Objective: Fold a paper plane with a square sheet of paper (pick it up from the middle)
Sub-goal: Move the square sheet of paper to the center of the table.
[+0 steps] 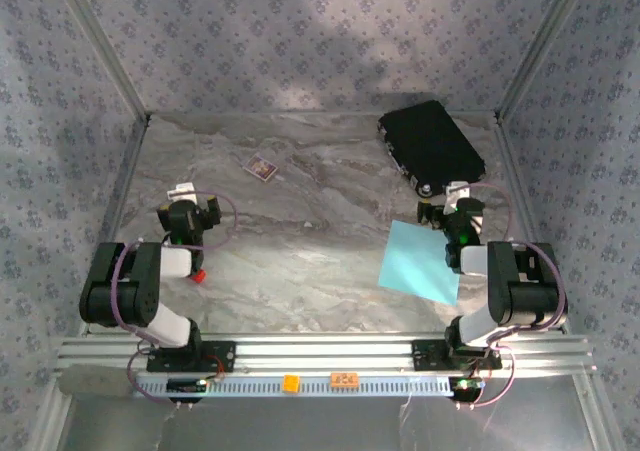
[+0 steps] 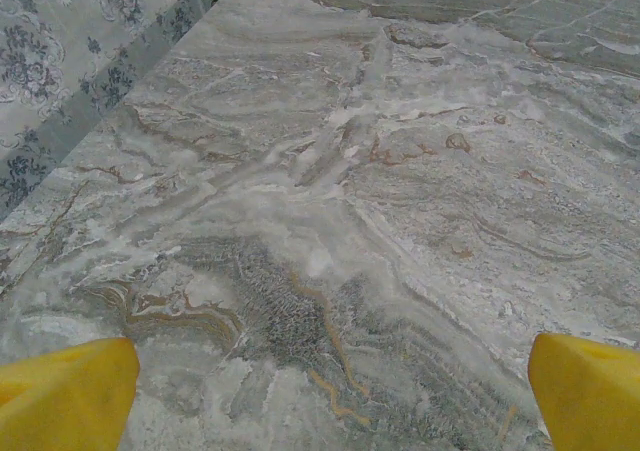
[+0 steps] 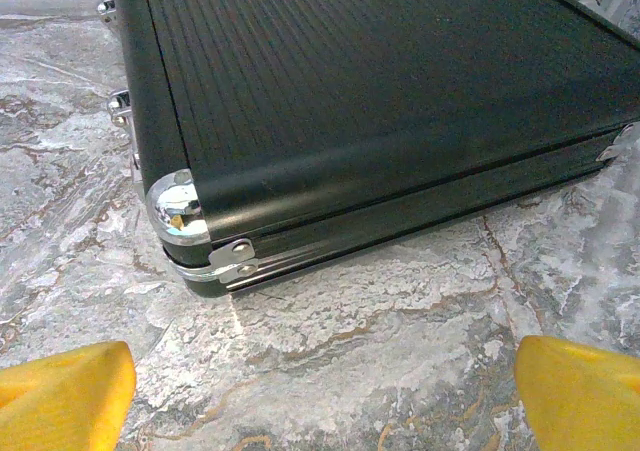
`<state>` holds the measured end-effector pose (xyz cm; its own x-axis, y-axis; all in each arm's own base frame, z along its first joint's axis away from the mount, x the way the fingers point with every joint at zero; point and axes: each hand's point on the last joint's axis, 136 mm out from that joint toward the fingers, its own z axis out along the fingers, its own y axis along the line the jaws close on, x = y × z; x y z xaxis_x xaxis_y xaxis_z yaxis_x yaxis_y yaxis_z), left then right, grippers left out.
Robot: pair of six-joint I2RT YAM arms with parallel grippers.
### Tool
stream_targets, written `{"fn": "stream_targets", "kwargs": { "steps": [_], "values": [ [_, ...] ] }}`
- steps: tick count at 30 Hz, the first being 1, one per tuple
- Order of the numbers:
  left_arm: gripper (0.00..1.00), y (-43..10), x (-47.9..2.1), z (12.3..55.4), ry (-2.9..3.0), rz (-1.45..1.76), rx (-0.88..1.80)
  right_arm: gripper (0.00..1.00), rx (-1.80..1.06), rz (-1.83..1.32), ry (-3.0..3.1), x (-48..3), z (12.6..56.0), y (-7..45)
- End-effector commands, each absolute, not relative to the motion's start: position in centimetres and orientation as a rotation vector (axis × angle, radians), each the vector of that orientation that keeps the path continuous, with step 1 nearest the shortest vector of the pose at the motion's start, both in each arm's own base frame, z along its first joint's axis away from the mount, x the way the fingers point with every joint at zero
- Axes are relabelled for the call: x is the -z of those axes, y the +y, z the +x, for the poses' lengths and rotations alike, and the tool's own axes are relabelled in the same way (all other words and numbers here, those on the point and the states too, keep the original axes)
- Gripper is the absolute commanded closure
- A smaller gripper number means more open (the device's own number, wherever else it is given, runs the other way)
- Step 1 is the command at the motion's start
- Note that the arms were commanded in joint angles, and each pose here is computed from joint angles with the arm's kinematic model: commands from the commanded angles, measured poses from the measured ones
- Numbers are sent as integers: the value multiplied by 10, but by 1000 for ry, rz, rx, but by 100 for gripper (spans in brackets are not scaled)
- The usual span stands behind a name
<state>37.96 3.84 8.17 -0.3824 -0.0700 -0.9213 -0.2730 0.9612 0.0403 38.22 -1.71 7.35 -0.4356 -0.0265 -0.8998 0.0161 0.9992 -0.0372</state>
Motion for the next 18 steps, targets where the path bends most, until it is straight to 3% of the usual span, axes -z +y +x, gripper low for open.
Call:
{"fn": "stream_targets", "kwargs": {
  "steps": [1,18],
  "values": [
    [0,42,-94,389,1912,-251,-231,1,26,-9,1987,-83,391,-13],
    [0,42,-94,389,1913,-251,-229,1,8,-2,1986,-82,391,-15]
  ]
}}
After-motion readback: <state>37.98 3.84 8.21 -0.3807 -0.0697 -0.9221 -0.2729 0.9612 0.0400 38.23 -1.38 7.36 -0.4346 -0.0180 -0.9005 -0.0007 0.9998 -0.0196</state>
